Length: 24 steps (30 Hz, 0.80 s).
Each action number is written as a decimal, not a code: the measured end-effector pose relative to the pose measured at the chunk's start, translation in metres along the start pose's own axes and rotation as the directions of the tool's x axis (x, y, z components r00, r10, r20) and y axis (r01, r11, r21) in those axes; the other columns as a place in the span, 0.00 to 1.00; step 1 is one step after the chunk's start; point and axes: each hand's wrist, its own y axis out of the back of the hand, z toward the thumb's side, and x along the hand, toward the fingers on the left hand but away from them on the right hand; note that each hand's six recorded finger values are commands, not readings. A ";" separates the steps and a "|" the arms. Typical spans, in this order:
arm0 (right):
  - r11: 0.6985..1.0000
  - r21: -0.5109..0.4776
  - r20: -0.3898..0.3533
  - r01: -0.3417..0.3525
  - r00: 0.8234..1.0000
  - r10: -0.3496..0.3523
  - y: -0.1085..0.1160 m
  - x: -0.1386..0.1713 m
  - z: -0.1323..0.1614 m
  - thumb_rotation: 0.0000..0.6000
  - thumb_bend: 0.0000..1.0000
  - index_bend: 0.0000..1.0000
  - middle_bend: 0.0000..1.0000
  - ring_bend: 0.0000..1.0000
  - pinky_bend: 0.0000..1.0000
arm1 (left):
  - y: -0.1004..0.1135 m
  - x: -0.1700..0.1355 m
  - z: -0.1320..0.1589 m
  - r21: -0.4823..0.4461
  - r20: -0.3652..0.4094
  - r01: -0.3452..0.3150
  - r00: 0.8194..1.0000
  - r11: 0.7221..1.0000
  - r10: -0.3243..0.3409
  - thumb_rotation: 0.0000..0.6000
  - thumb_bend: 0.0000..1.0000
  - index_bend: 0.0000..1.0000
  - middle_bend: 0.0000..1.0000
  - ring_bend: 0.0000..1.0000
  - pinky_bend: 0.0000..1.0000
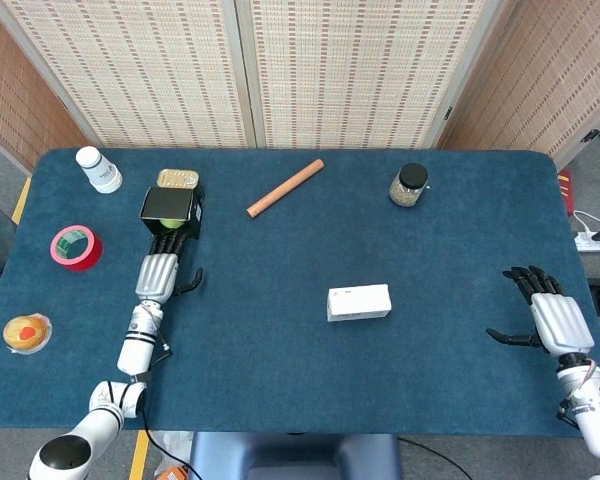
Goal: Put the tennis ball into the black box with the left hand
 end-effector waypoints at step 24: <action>1.000 -0.017 -0.026 0.010 1.000 -0.011 0.006 0.006 0.001 1.00 0.00 0.15 0.09 0.00 0.12 | 0.051 -0.084 -0.072 0.126 0.016 -0.188 0.982 0.974 0.187 0.25 0.38 0.14 0.02 0.03 0.18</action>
